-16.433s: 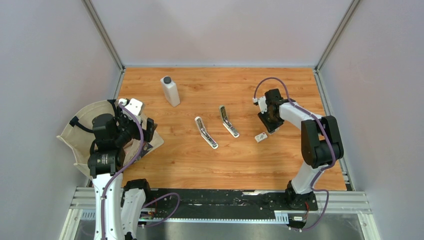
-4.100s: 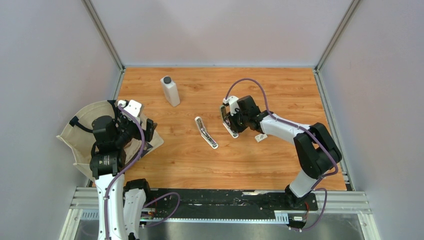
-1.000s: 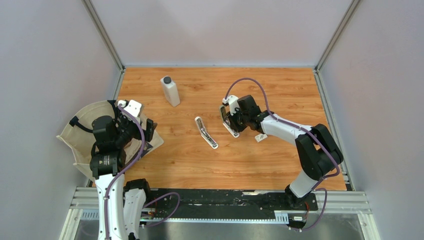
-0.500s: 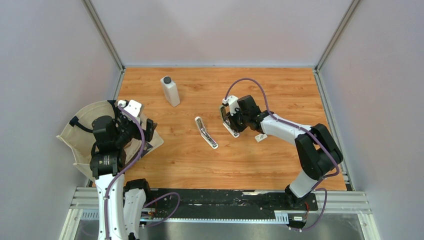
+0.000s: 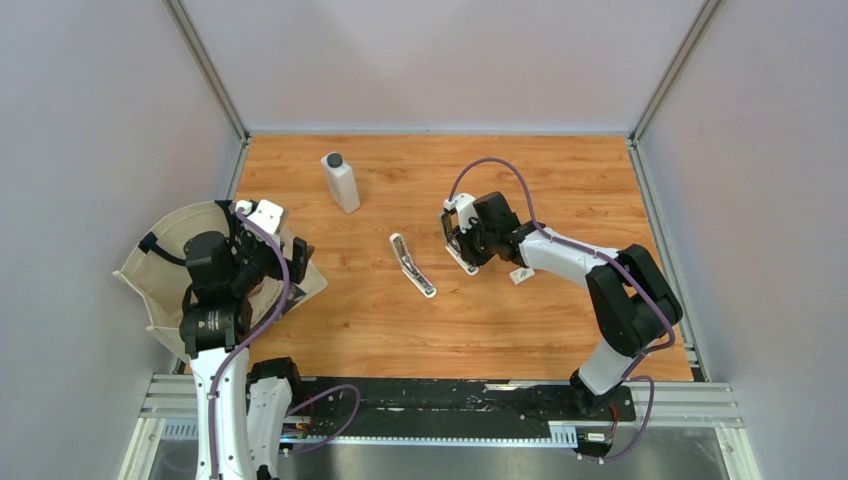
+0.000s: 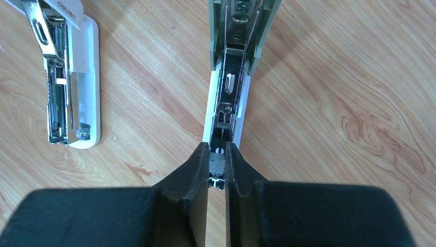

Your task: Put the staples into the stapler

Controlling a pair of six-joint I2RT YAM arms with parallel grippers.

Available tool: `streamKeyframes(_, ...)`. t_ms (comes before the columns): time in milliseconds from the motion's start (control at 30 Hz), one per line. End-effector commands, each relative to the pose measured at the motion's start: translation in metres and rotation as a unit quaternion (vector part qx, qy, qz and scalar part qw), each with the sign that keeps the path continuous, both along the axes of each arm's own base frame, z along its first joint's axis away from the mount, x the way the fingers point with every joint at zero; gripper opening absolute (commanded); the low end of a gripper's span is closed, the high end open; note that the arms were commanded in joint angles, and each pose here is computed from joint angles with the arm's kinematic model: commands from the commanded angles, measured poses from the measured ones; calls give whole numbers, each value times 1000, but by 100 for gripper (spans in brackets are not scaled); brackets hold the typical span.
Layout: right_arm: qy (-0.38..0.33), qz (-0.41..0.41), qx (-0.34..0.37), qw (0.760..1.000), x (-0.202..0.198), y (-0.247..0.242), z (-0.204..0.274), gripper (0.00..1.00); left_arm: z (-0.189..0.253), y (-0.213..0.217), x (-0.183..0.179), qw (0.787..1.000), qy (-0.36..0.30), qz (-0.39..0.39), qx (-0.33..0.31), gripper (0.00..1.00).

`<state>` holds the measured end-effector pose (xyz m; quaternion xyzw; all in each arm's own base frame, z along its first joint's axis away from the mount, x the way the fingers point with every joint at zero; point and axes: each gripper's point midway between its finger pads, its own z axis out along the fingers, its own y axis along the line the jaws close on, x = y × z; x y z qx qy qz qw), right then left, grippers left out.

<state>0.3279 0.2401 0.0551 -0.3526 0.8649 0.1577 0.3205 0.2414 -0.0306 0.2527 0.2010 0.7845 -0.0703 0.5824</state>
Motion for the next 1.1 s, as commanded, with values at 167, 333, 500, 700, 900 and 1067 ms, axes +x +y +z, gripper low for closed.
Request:
streamKeyframes(167,-42,1,19,999,11,5,27,12,-22,-1,-7,999,43,2,-14,94)
streamKeyframes(333,-41,1,17,999,11,5,25,12,-22,-1,-8,999,43,2,-13,94)
streamKeyframes(500,-43,-1,19,999,11,5,27,12,-22,-1,-7,999,42,2,-12,94)
streamKeyframes(700,-43,-1,13,999,12,4,25,12,-22,0,-8,999,43,2,-12,94)
streamKeyframes(900,-42,4,19,999,11,6,27,12,-22,-1,-8,999,42,1,-13,94)
streamKeyframes(1067,-47,16,25,998,10,7,30,12,-22,-1,-8,999,43,2,-12,94)
